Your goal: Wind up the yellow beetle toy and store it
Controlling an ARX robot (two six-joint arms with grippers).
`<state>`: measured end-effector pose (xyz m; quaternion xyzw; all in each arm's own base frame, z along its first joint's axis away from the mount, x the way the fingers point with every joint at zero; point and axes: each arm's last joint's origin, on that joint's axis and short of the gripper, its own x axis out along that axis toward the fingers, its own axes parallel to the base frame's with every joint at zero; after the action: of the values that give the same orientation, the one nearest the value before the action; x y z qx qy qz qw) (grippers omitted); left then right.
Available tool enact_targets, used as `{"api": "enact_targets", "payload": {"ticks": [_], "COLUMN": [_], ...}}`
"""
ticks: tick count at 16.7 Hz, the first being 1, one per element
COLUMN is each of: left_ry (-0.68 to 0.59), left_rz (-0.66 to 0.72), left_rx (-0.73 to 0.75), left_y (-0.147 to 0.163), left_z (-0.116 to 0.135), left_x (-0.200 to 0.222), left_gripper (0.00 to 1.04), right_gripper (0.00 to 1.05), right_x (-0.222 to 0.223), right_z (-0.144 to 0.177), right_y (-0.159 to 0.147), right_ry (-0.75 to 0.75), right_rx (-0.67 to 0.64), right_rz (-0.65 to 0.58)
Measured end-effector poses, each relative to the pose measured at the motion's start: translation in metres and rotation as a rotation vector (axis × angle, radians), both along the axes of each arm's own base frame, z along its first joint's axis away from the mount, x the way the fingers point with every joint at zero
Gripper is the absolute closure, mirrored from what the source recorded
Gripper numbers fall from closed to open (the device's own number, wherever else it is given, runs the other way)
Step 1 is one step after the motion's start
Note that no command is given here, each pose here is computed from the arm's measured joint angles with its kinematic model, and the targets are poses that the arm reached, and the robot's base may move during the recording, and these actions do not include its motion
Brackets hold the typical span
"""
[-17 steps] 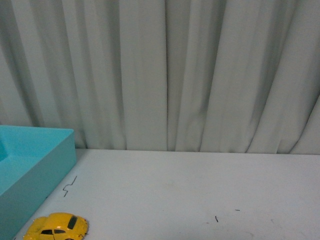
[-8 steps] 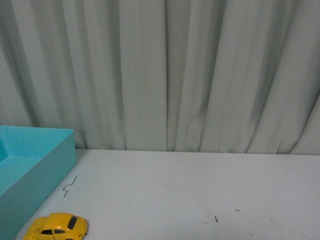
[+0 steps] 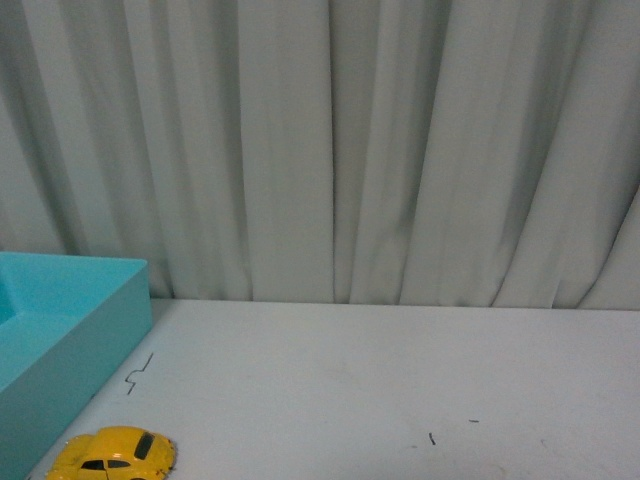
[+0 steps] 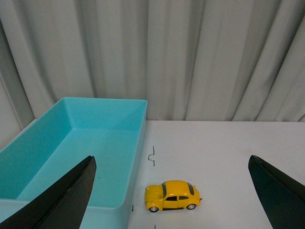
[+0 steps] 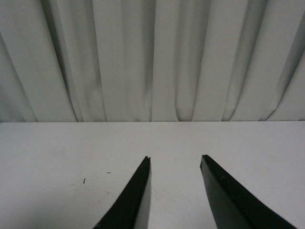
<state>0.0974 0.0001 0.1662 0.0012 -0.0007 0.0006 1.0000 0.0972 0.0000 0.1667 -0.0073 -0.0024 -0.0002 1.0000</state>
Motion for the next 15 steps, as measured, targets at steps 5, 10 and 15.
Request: {"api": "enact_targets", "payload": {"ticks": [5,10,15], "left_ry": [0.513,0.434,0.578], "left_rz": [0.171,0.108,-0.299], "left_rx": [-0.358,-0.181,0.303], "left_y": [0.002,-0.012,-0.042], "left_z": [0.042,0.09,0.084], "left_x": [0.011,0.135,0.237], "left_gripper": [0.07,0.07,0.07], "right_gripper": [0.06,0.07,0.07], "right_x": [0.0,0.0,0.0], "right_z": [0.0,0.0,0.0], "right_y": [0.0,0.0,0.0], "right_ry": [0.0,0.0,0.0], "right_rx": [0.0,0.0,0.0], "right_rz": [-0.001,0.0,0.0]}}
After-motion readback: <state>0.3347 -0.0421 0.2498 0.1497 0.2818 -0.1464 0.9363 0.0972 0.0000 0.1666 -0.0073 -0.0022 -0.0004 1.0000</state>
